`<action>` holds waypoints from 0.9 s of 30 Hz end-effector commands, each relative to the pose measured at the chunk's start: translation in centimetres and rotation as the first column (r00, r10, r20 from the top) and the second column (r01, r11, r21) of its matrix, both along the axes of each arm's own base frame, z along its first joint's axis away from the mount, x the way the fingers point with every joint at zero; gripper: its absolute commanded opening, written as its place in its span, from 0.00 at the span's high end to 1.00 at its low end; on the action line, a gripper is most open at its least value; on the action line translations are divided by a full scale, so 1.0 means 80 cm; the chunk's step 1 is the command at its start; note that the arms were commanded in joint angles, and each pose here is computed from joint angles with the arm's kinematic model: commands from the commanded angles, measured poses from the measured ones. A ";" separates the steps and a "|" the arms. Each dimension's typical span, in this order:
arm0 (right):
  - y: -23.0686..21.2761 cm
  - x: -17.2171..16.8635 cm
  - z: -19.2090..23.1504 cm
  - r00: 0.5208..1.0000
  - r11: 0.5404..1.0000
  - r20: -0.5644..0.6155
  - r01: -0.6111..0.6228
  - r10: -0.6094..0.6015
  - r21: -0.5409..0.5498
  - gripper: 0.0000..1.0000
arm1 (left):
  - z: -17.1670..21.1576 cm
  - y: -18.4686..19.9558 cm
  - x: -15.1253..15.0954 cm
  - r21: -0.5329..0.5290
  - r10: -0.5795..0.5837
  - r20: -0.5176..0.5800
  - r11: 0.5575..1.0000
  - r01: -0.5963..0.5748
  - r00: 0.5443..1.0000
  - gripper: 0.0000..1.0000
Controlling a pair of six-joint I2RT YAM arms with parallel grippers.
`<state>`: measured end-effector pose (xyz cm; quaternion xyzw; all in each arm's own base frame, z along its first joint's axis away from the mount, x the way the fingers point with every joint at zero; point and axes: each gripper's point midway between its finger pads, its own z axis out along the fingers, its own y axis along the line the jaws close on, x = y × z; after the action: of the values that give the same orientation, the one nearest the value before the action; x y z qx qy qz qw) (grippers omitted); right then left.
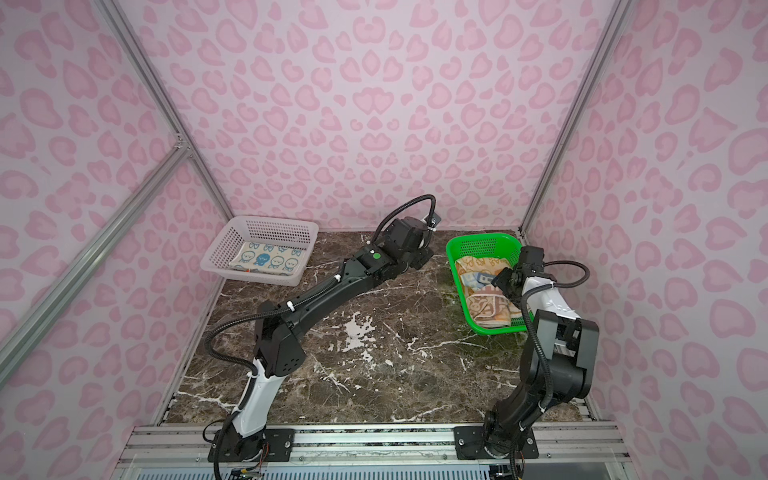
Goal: Fold and stack the towels
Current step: 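Pinch the RABBIT towel in the green basket with the right gripper, then pull the RABBIT towel out of the green basket onto the table with the right gripper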
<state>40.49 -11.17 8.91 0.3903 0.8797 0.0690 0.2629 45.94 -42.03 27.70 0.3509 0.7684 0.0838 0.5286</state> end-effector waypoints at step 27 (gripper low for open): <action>0.100 0.052 0.140 0.942 0.953 0.174 -0.263 0.288 -0.150 1.00 | -0.012 0.027 -0.010 -0.038 0.144 -0.075 0.988 -0.147 0.987 0.03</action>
<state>45.25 -4.32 18.36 0.2767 0.8853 0.1168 0.3549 45.48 -41.72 24.31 0.3271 0.8016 0.0892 0.4924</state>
